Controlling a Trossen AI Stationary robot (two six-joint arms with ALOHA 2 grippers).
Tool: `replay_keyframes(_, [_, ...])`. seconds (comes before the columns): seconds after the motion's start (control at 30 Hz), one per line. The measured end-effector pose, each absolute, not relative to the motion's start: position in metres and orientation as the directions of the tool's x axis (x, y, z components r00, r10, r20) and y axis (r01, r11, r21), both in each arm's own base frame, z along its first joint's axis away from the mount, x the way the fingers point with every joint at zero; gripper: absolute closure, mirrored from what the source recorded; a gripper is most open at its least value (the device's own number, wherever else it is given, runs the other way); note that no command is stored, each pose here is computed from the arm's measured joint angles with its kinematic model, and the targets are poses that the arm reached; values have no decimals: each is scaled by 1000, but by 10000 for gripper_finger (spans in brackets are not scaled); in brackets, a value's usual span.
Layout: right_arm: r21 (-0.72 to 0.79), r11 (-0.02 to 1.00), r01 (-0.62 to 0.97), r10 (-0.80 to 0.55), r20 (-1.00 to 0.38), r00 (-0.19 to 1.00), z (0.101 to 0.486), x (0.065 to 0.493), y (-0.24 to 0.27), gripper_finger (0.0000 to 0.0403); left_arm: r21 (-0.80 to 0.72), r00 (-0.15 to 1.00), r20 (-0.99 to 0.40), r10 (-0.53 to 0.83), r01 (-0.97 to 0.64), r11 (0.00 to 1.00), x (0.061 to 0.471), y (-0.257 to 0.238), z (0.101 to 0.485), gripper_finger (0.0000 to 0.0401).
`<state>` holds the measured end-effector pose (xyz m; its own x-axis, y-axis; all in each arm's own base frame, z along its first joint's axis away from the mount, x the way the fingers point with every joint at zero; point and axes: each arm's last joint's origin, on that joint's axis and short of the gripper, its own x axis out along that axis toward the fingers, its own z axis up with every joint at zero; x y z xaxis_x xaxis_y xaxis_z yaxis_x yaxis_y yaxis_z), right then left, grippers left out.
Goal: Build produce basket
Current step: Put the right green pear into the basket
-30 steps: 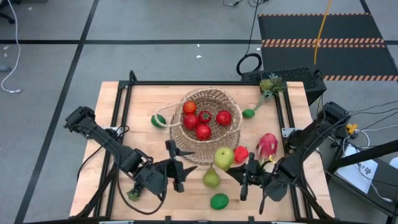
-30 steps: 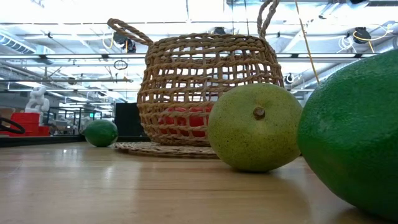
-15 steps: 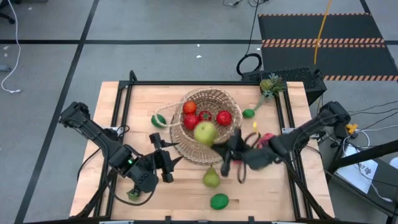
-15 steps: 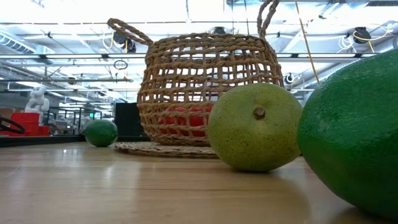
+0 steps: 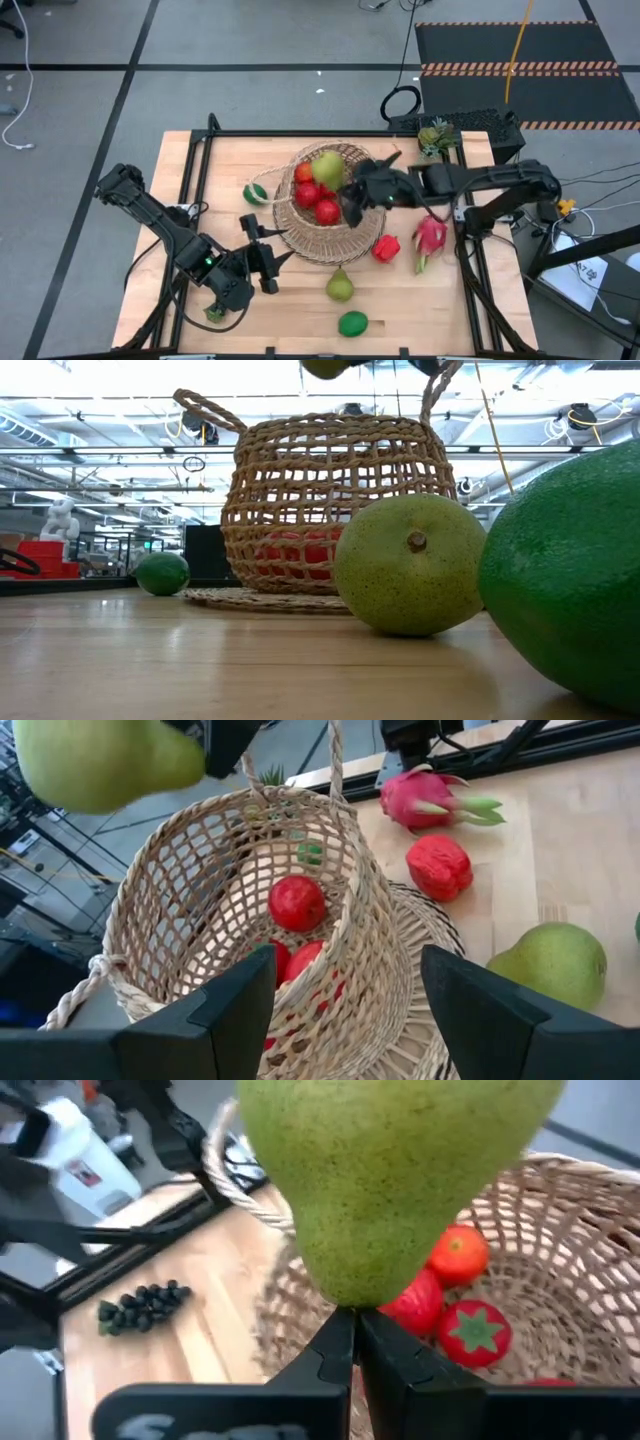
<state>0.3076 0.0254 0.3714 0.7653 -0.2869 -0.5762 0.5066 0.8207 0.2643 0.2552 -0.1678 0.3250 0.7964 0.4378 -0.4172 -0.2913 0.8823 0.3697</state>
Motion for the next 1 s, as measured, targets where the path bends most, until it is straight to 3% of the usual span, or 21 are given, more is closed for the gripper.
replay_keyframes(0.27, [194,804,562,-301,-684,665,364,323,16,398,372,795,-416,441,-294,880,256,-166,325,151])
replay_keyframes(1.0, [15,769,639,-265,-902,340,294,348,5,399,367,794,-415,444,-300,880,258,-165,325,151])
